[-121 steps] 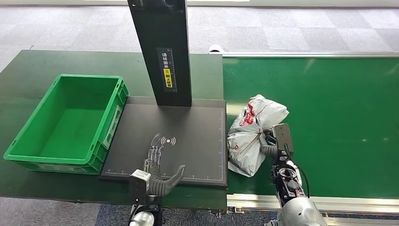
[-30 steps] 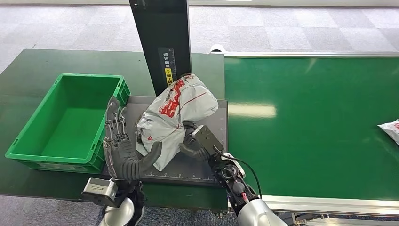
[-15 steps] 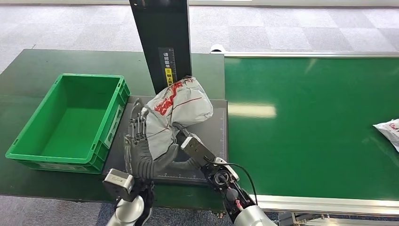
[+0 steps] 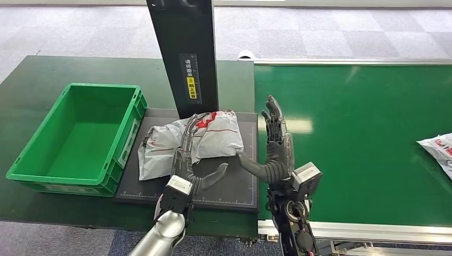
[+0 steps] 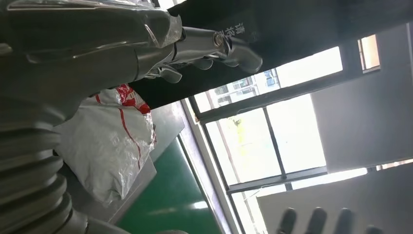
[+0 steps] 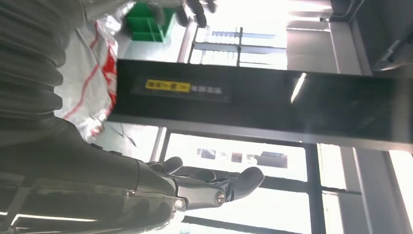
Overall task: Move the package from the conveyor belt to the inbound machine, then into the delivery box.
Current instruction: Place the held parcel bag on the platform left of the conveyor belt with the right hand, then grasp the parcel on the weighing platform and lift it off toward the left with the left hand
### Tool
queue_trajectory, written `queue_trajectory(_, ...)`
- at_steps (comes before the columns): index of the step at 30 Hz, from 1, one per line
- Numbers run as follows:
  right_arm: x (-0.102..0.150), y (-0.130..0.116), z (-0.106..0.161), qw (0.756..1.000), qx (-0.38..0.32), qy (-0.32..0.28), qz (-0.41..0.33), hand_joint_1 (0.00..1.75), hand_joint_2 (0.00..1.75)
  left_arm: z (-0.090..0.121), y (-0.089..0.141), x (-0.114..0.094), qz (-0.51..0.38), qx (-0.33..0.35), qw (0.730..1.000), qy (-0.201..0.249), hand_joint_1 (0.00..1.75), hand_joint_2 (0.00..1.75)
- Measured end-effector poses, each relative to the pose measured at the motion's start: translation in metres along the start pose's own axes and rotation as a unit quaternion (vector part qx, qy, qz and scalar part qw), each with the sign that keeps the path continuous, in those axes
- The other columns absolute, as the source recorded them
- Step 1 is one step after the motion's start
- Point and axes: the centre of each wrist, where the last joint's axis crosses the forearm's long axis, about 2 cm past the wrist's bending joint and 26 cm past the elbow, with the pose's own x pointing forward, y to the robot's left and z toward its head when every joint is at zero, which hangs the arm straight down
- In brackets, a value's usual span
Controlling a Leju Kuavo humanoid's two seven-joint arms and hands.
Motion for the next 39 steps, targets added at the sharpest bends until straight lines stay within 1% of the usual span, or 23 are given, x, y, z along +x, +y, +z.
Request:
queue_trajectory(4,0.024,-0.016,0.000,0.998,-0.024,-0.051,0.028,0.00,1.75,-0.005,0.004,-0.009,-0.016,-0.004,1.000,0.011,0.00,1.75)
queue_trajectory(8,0.036,-0.028,0.002,0.995,-0.043,-0.077,0.052,0.00,1.75,-0.010,0.007,-0.014,-0.027,-0.005,0.999,0.016,0.00,1.75)
queue_trajectory(19,0.050,-0.038,0.004,0.989,-0.066,-0.105,0.080,0.00,1.75,-0.015,0.010,-0.020,-0.045,-0.006,0.999,0.024,0.00,1.75)
queue_trajectory(23,0.058,-0.041,0.003,0.984,-0.081,-0.122,0.100,0.00,1.75,-0.021,0.013,-0.025,-0.076,-0.003,0.997,0.023,0.00,1.75)
queue_trajectory(26,0.061,-0.042,0.003,0.983,-0.081,-0.126,0.110,0.00,1.75,-0.028,0.018,-0.029,-0.125,0.000,0.992,0.014,0.00,1.75)
queue_trajectory(28,0.062,-0.041,0.002,0.982,-0.080,-0.127,0.113,0.00,1.75,-0.035,0.025,-0.033,-0.189,-0.016,0.982,-0.006,0.00,1.75)
queue_trajectory(30,0.062,-0.041,0.002,0.982,-0.080,-0.127,0.113,0.00,1.75,-0.045,0.037,-0.037,-0.271,-0.047,0.961,-0.031,0.00,1.75)
queue_trajectory(31,0.062,-0.040,0.002,0.982,-0.080,-0.127,0.112,0.00,1.75,-0.050,0.043,-0.039,-0.309,-0.059,0.949,-0.035,0.00,1.75)
queue_trajectory(32,0.062,-0.040,0.002,0.982,-0.080,-0.127,0.111,0.00,1.75,-0.055,0.051,-0.041,-0.341,-0.065,0.937,-0.032,0.00,1.75)
queue_trajectory(35,0.062,-0.040,0.002,0.983,-0.082,-0.129,0.107,0.00,1.75,-0.067,0.072,-0.045,-0.403,-0.056,0.914,0.000,0.00,1.75)
queue_trajectory(37,0.062,-0.040,0.002,0.983,-0.082,-0.129,0.105,0.00,1.75,-0.070,0.081,-0.047,-0.419,-0.044,0.907,0.017,0.00,1.75)
queue_trajectory(39,0.062,-0.040,0.001,0.983,-0.082,-0.129,0.104,0.00,1.75,-0.071,0.087,-0.049,-0.422,-0.031,0.906,0.031,0.00,1.75)
